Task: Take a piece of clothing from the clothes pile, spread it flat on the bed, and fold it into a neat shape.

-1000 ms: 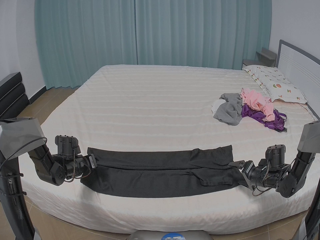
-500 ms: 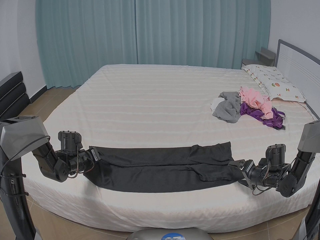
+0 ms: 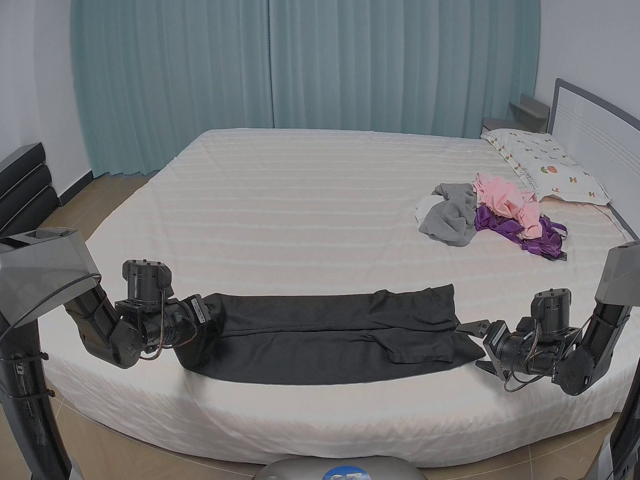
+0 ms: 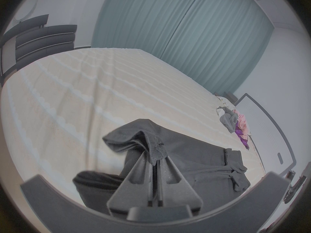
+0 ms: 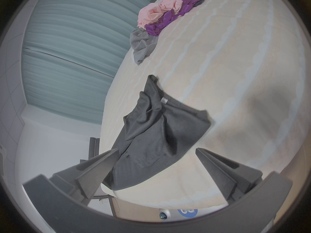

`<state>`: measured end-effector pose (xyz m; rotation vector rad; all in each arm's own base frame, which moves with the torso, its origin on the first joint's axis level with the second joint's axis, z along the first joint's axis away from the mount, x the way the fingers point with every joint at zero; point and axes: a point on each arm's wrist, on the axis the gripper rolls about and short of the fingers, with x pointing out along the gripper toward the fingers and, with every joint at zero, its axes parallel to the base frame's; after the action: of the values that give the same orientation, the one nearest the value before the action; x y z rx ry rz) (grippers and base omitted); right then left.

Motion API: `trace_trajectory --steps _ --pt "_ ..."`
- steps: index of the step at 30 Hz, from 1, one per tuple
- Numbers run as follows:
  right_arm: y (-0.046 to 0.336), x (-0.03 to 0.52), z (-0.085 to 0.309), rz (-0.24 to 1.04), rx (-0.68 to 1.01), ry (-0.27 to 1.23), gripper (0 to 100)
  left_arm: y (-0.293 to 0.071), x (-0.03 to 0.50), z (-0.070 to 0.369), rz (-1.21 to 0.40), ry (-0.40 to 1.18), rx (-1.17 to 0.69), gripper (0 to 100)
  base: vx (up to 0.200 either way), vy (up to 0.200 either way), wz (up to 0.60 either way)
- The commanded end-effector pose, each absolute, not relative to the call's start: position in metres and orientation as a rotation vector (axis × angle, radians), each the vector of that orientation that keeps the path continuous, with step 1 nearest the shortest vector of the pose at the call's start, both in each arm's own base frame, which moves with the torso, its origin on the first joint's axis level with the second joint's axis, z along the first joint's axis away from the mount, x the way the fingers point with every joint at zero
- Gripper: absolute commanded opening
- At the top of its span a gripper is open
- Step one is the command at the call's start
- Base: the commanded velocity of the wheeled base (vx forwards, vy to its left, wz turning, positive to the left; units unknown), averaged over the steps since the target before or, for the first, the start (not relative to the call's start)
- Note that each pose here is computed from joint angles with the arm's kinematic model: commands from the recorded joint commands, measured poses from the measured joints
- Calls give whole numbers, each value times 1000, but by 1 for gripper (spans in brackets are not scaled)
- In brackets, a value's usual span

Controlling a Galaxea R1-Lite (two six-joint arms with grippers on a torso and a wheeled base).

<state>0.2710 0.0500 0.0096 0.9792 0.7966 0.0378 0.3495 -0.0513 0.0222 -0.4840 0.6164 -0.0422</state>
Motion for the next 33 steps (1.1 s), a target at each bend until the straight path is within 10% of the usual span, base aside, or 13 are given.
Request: trace_trajectory --steps 1,33 --pt "50 271 10 39 979 794 100 -58 347 38 -51 575 -477 0 0 -200 0" --pt "52 270 10 41 978 802 100 -168 338 88 -290 642 -379 0 0 -200 0"
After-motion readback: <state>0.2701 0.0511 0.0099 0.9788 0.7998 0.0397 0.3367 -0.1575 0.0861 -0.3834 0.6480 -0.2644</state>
